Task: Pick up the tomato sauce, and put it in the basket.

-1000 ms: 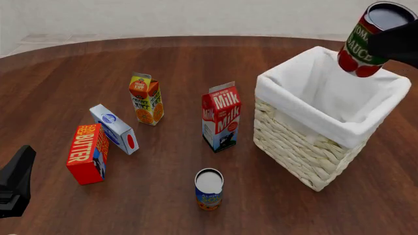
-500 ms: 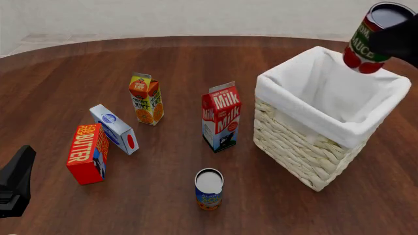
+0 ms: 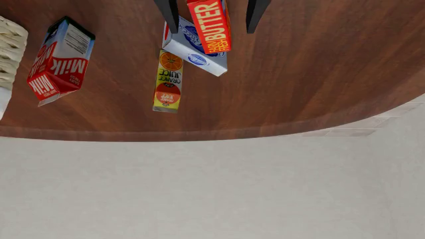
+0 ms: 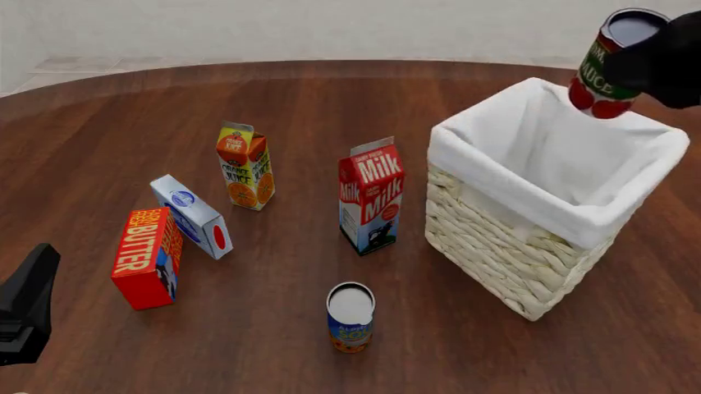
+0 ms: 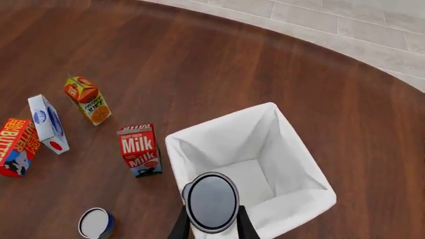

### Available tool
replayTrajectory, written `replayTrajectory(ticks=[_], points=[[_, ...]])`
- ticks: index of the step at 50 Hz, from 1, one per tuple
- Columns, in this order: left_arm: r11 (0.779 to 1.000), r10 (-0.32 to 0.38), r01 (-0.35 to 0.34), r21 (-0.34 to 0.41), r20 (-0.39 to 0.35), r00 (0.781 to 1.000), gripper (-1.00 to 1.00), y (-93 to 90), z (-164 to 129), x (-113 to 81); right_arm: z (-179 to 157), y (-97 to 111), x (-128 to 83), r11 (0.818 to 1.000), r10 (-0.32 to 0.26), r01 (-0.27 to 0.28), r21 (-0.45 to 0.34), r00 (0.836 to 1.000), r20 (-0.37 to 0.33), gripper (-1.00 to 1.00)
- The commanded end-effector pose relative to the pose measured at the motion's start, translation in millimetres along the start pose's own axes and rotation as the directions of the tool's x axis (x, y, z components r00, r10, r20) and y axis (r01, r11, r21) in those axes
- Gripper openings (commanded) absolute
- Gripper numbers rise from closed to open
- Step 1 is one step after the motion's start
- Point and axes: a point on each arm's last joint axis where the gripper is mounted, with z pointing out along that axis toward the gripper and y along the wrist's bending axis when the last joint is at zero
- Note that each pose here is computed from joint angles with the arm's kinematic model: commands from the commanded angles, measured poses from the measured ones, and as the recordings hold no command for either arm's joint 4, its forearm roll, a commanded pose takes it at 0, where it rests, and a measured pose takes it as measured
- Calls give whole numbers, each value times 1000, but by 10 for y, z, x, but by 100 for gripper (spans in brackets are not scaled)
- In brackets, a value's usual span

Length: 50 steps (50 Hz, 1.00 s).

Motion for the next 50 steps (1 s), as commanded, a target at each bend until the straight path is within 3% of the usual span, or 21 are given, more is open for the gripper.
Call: replayTrajectory(ticks=[1,50], points=[[1000,1,-1,-4,0,1000,100,2,0,1,150,-47,10,999,38,-38,23,999,-6,-100],[1000,1,-1,-4,0,1000,100,2,0,1,635,-283,3,990,97,-90,110,994,-59,-100]])
